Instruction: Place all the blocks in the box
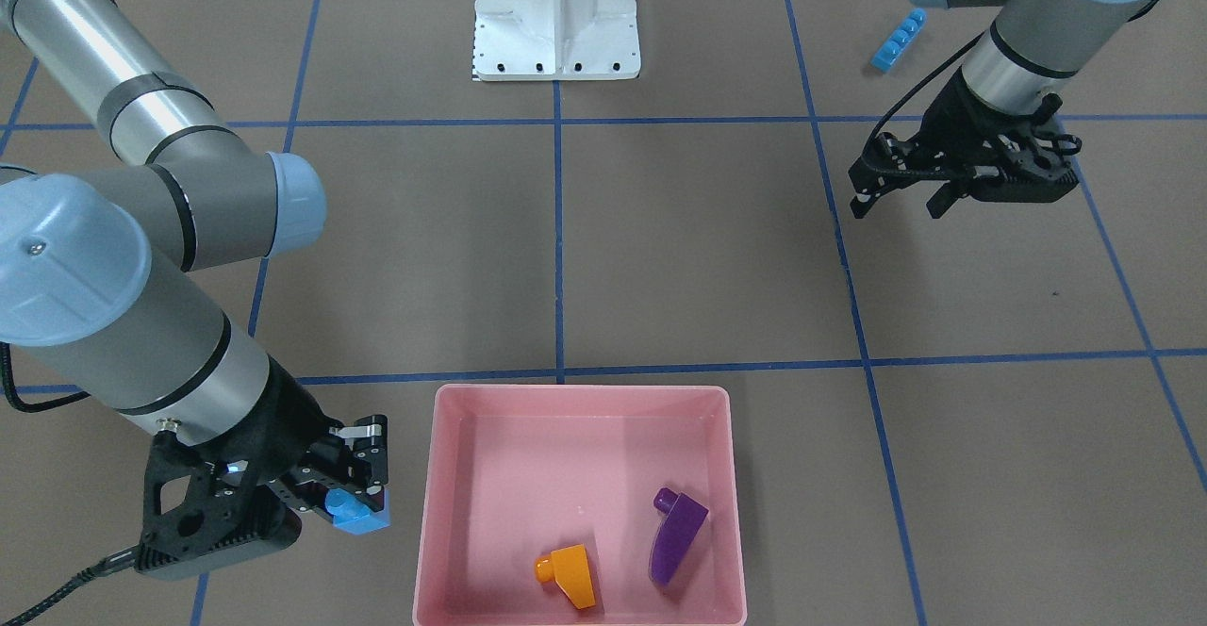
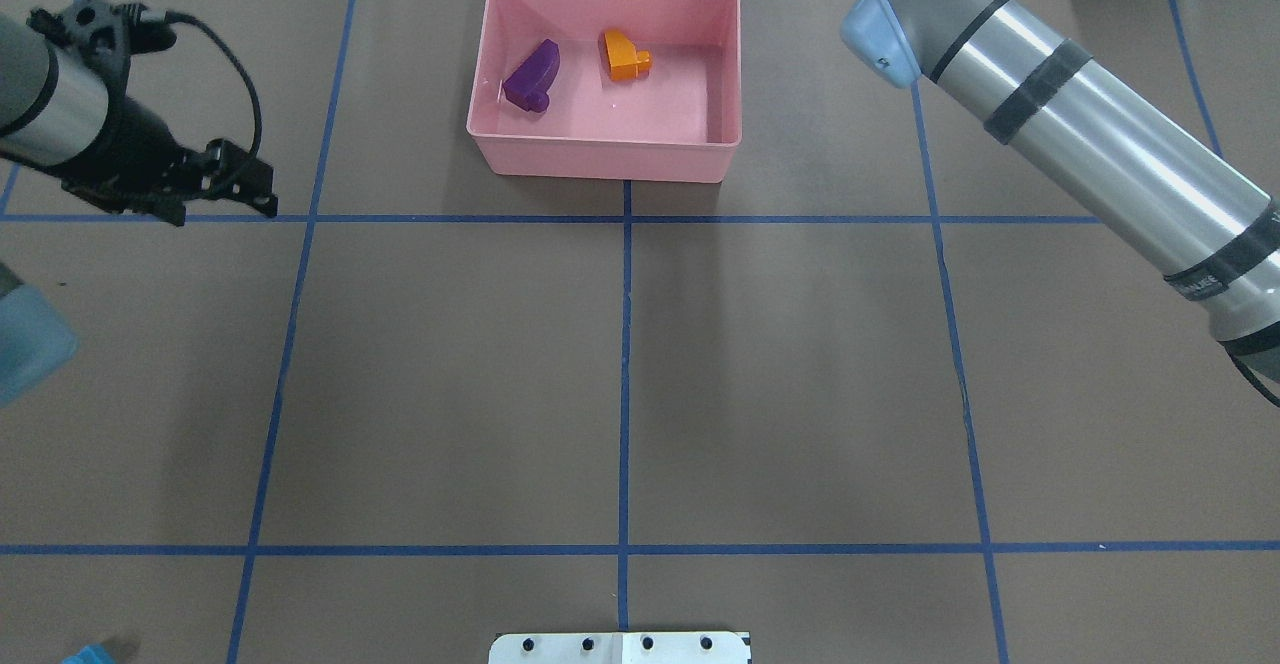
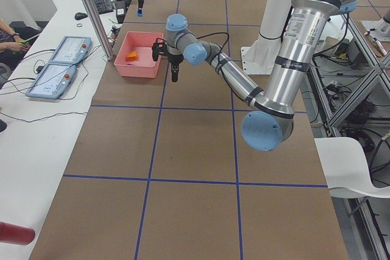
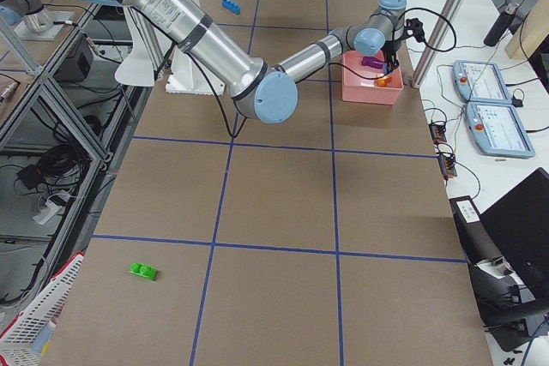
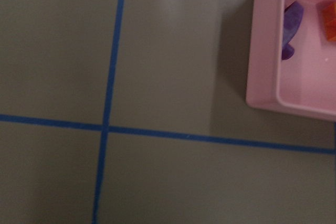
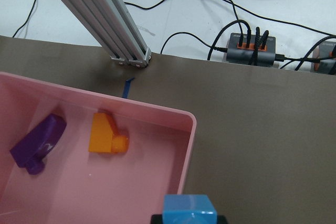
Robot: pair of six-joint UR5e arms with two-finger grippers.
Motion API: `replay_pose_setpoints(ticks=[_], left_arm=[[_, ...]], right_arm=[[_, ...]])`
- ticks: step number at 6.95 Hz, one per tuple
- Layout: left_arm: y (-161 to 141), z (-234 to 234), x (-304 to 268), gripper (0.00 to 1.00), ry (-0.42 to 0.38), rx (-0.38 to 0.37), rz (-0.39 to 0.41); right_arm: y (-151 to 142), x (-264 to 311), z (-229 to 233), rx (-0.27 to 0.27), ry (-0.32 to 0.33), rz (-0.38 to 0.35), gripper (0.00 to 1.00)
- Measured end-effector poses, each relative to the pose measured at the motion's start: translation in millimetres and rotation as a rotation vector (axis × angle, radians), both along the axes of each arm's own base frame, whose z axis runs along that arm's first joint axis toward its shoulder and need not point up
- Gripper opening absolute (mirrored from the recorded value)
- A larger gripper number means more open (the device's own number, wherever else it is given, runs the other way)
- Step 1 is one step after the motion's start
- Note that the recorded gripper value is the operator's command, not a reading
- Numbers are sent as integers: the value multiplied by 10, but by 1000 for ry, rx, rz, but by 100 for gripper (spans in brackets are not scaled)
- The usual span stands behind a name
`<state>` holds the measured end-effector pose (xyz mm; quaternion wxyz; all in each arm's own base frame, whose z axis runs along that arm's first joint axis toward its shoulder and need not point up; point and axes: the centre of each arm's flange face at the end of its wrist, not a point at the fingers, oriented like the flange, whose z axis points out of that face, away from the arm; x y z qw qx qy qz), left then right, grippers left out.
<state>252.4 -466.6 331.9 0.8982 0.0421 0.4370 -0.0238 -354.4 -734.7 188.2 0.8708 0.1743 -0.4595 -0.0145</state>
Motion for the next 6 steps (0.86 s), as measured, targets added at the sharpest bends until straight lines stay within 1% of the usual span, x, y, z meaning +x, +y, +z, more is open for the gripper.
replay_pose_setpoints(ticks=[2, 3, 5, 6], left_arm=[[694, 476, 174, 100, -89, 25, 145], [991, 627, 254, 100, -125, 48, 220], [1490, 899, 150, 100, -183, 140, 399], [1692, 1040, 81, 100, -204, 164, 473]], right_arm=[[54, -493, -262, 24, 32, 32, 0], [93, -740, -331, 37, 44, 34, 0], [198, -1222, -336, 82, 21, 49, 0], [231, -1391, -332, 88, 7, 61, 0]])
